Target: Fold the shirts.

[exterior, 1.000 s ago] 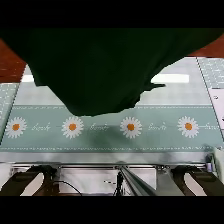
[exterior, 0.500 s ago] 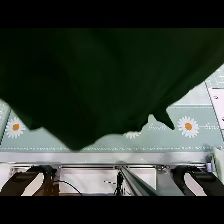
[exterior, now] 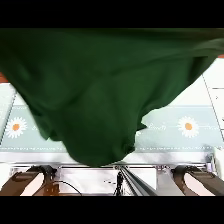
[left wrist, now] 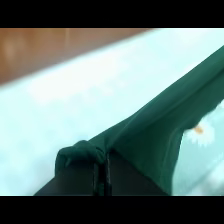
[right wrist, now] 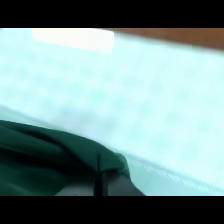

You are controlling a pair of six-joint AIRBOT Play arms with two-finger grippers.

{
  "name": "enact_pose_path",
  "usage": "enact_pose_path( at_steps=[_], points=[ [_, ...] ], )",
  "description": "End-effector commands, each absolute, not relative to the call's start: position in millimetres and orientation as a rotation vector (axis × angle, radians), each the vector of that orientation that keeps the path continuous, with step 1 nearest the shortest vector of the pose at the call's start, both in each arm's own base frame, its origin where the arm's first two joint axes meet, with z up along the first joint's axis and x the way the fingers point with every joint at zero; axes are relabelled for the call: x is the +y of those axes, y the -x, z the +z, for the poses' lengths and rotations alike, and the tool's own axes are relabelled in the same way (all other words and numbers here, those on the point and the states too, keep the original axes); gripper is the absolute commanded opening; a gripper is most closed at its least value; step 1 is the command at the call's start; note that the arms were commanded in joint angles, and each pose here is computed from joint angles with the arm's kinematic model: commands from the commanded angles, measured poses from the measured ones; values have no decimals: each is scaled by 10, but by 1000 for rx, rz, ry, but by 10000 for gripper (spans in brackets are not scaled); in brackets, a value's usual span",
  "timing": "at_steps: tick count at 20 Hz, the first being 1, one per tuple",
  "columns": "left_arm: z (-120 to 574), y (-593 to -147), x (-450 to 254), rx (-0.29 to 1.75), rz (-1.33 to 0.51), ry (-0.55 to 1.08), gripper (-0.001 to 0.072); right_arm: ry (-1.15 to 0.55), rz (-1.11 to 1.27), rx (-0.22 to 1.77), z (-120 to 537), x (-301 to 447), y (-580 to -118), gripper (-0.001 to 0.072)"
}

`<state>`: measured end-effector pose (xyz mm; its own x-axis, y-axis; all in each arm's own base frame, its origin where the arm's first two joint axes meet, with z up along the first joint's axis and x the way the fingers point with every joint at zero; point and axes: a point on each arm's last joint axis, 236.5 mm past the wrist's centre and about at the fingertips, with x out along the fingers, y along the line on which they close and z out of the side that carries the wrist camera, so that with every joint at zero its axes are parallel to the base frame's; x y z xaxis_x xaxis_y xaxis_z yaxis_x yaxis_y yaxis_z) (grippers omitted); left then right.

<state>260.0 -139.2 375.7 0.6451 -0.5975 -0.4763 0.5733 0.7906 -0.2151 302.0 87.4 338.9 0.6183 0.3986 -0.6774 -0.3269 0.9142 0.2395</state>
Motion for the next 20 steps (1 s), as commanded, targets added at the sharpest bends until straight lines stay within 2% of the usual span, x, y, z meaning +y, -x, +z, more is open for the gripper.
enact_pose_path(
  at_steps=[1,5,10,12,16,17,18,19,20],
  points=[
    [2852,-3064,-1264,818,-642,49,20,-23,355,1015,2627,642,-3628,32],
    [2039,-3758,-1258,981,-644,105,20,-76,388,1105,1913,715,-4352,32],
    [1416,-4662,-1507,953,-626,285,22,-220,440,964,1625,969,-5141,32],
    [1217,-4815,-1698,971,-663,386,76,-281,466,961,1503,1069,-5270,32],
    [837,-4946,-1949,1027,-747,528,80,-308,474,1062,1042,1177,-5335,32],
    [768,-4949,-1988,1039,-768,547,195,-309,477,1082,942,1213,-5343,32],
    [751,-4948,-2042,1037,-801,568,598,-306,481,1087,888,1252,-5360,32],
    [774,-4962,-2059,1032,-809,596,716,-291,486,1076,872,1288,-5386,32],
    [814,-4983,-2015,1022,-805,600,716,-273,489,1053,899,1307,-5421,32]
  ],
)
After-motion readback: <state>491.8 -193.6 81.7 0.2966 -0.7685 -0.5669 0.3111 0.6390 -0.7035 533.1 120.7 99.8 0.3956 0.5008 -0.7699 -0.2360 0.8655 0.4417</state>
